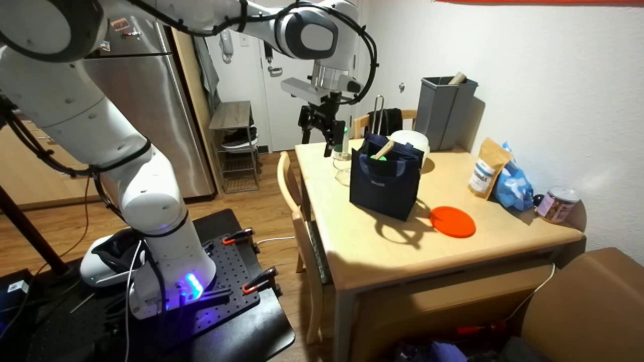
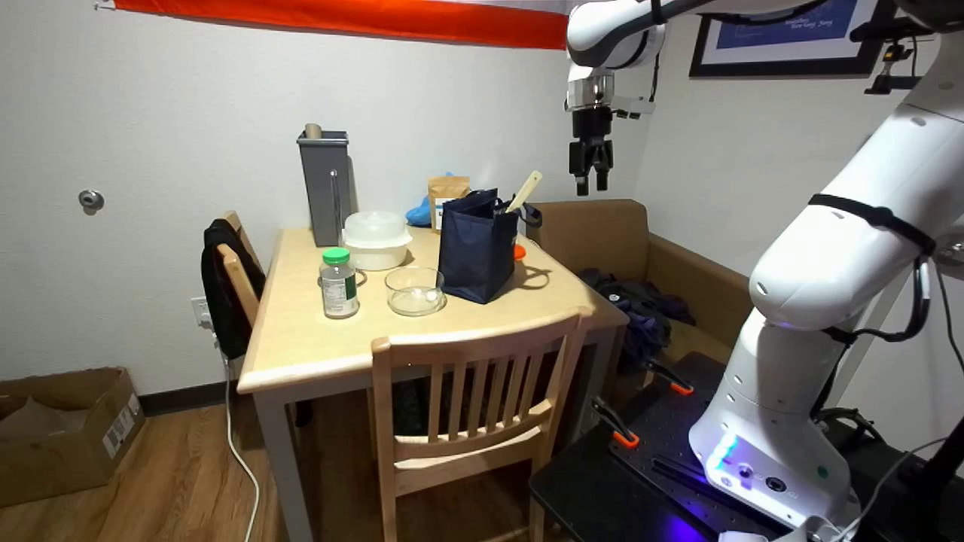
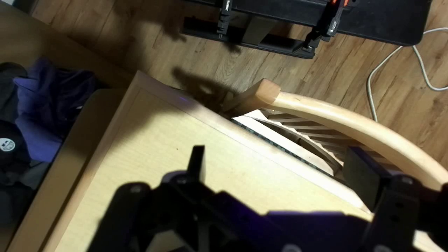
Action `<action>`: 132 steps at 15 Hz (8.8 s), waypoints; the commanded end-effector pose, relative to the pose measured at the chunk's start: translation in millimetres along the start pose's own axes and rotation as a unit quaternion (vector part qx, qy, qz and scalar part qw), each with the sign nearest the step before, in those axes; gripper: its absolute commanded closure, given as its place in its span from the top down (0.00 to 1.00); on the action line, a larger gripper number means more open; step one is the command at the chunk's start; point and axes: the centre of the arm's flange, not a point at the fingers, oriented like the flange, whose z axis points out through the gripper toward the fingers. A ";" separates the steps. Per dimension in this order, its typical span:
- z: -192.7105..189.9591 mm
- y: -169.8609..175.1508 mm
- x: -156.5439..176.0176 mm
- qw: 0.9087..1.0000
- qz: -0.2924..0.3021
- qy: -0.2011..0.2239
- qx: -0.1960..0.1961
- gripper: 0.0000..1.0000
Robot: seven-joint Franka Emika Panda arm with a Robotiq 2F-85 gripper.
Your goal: Remove the spatula from the bag and place it on the table
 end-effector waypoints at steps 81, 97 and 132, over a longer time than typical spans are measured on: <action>3.9 77.8 183.2 0.844 0.508 0.175 0.000 0.27; -15.9 46.5 183.4 0.856 0.477 0.198 0.012 0.56; -136.7 5.5 103.3 0.826 0.512 0.233 -0.036 0.03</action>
